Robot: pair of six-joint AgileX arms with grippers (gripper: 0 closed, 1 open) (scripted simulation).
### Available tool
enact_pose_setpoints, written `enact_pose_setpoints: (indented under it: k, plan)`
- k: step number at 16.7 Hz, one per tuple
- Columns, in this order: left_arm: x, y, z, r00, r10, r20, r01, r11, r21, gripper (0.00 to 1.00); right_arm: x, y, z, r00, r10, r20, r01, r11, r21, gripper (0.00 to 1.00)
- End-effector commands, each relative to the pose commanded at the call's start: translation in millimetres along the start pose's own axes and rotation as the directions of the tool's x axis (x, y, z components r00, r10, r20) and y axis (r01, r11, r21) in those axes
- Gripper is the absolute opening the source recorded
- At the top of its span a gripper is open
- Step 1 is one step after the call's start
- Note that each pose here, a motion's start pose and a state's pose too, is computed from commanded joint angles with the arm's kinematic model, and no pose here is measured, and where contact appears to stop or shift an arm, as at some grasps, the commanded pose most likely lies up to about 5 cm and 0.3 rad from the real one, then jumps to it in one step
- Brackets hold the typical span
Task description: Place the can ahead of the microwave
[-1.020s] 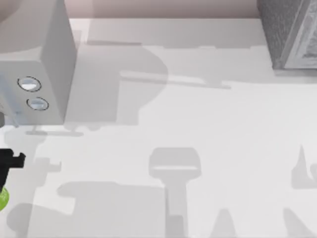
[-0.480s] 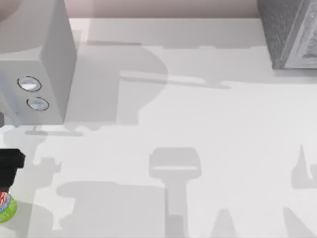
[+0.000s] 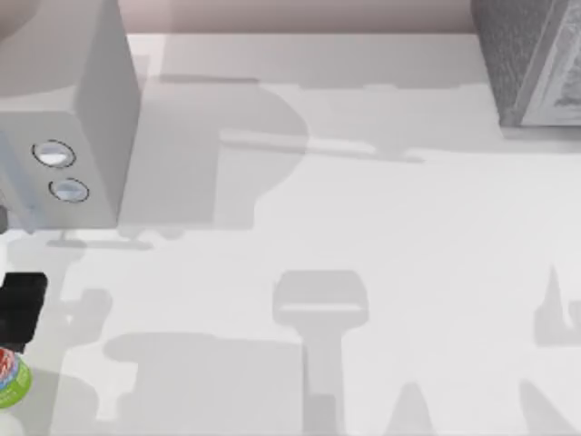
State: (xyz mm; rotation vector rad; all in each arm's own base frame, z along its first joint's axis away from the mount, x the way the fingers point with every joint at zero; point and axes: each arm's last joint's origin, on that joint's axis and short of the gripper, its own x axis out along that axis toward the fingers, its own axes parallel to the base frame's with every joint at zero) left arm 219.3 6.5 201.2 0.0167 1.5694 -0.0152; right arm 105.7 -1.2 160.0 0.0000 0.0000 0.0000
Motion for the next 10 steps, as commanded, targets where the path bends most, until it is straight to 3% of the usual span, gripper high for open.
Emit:
enact_pose_setpoints:
  k: [10]
  plan:
    - [-40, 0, 0, 1.0, 0.0, 0.0, 0.0, 1.0, 0.0, 1.0, 0, 0, 0, 1.0, 0.0, 0.0, 0.0, 1.0, 0.0, 1.0]
